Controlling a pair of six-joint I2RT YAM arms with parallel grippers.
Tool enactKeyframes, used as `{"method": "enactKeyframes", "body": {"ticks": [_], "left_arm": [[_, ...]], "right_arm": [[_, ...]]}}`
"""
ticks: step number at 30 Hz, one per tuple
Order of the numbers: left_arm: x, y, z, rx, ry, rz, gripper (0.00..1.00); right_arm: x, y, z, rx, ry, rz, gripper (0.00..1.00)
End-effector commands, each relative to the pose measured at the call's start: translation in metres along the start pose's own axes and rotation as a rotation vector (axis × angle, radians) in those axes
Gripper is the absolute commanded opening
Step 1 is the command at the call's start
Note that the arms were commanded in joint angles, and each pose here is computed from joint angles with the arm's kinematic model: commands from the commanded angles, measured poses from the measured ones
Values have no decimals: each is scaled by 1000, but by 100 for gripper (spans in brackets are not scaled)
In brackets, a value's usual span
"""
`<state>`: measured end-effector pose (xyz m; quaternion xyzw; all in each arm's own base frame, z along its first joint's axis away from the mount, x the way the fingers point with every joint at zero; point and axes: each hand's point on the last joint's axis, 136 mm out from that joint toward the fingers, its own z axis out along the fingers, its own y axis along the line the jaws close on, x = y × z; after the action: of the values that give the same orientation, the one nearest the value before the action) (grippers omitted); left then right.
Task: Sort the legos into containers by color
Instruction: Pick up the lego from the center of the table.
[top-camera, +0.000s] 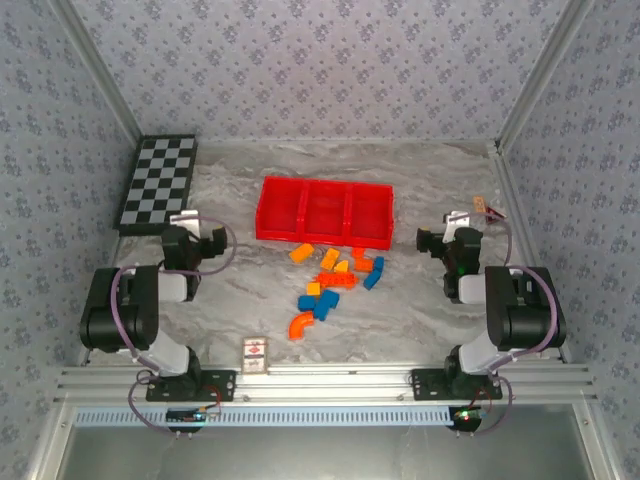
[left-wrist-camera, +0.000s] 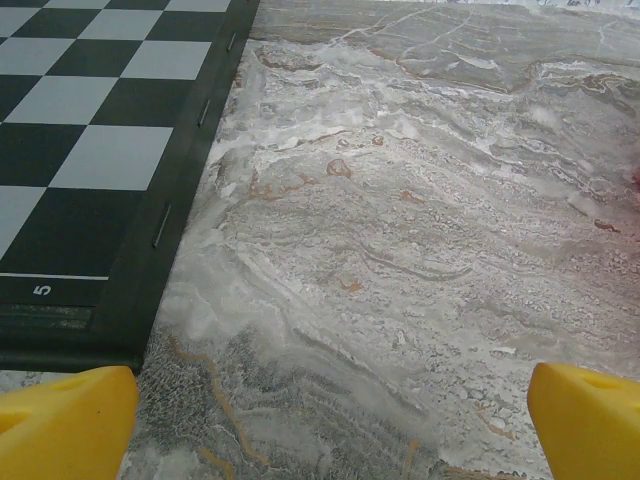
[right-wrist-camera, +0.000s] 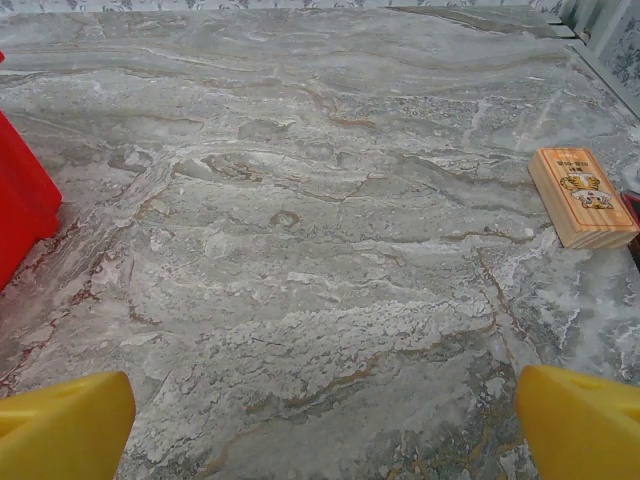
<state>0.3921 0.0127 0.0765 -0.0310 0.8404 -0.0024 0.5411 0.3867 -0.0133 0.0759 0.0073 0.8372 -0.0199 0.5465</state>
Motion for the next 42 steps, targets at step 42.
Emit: {"method": "enactKeyframes", "body": {"ticks": [42], "left_arm": [[-87,-27,-42,-27,49,-60,100]], "right_arm": [[-66,-59,-95,358,-132,581,100]]}}
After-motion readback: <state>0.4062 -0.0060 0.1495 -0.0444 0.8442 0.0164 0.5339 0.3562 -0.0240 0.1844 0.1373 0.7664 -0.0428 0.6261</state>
